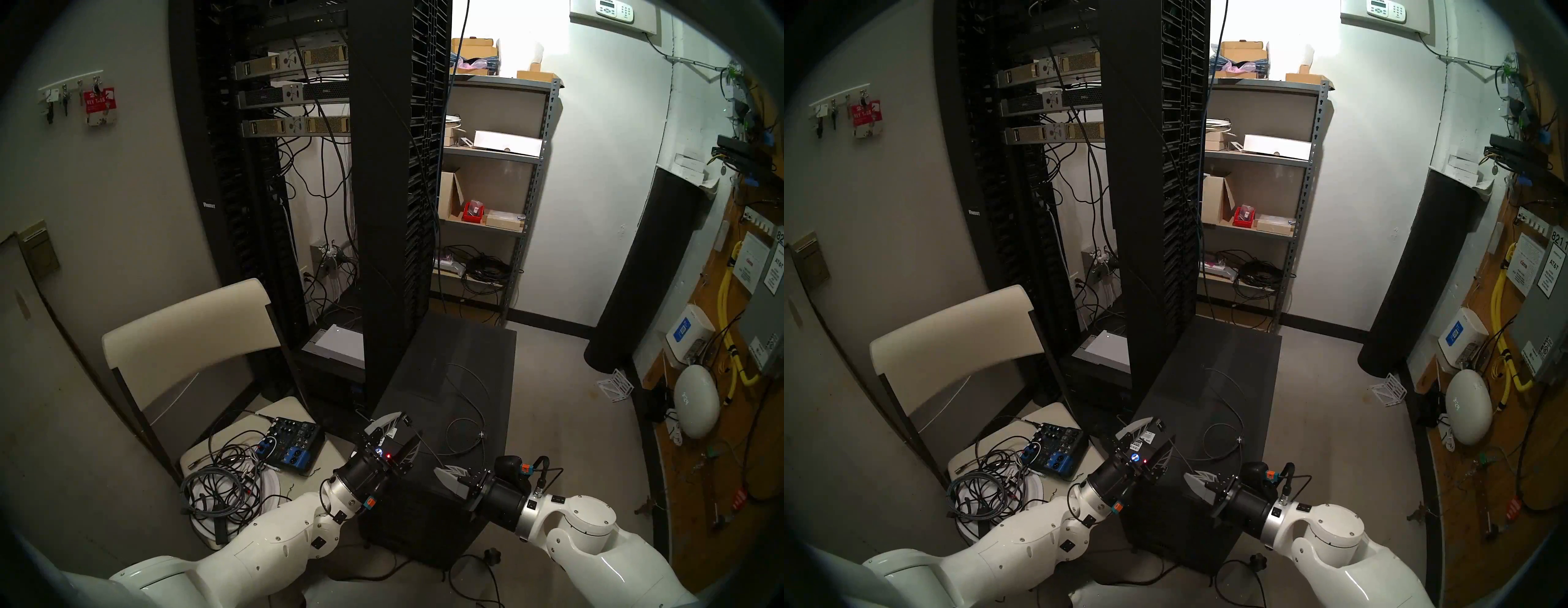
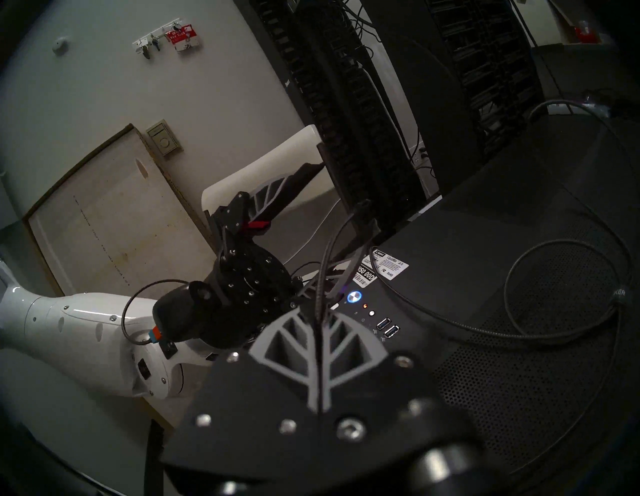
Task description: Insert the cable into the workstation's USB slot
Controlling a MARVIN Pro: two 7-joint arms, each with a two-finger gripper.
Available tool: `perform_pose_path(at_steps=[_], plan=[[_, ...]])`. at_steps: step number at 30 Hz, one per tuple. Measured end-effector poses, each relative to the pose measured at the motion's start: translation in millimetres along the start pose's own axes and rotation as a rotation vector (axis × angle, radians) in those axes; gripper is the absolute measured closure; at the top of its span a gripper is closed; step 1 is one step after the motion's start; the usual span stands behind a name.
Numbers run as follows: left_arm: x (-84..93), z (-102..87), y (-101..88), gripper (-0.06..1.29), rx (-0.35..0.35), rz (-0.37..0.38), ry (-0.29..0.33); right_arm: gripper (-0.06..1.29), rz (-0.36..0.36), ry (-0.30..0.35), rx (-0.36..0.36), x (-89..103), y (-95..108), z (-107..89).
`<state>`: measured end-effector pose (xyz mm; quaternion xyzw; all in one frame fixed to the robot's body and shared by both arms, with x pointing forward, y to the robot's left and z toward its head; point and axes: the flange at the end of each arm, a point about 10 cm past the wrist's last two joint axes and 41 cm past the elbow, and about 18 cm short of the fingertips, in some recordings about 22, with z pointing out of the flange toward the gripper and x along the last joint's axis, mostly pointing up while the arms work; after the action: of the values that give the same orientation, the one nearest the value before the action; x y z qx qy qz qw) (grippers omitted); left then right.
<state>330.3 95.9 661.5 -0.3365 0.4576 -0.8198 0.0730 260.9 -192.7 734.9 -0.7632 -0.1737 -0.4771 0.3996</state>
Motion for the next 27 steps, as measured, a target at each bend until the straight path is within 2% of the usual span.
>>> perform_pose_path(at_steps=[5,8,10,18,27], plan=[[-0.9,-5.4,3.7,0.33,0.009,0.035,0.018,1.25,0.005,-0.006,0.009,-0.2,-1,3.5],[-2.4,-8.1,5.0,0.46,0.016,0.048,0.021,1.25,0.006,-0.006,0.011,0.0,-1,4.4],[-5.0,-11.0,9.0,0.6,-0.005,0.063,0.023,1.25,0.005,-0.004,0.014,0.3,-2,5.1],[-8.4,-12.5,15.9,0.61,-0.047,0.081,0.026,1.25,0.002,0.0,0.022,0.9,-4,6.1],[-10.0,-4.9,12.5,0.61,-0.04,0.091,0.034,1.25,0.002,-0.004,0.037,-1.1,-8,8.7]])
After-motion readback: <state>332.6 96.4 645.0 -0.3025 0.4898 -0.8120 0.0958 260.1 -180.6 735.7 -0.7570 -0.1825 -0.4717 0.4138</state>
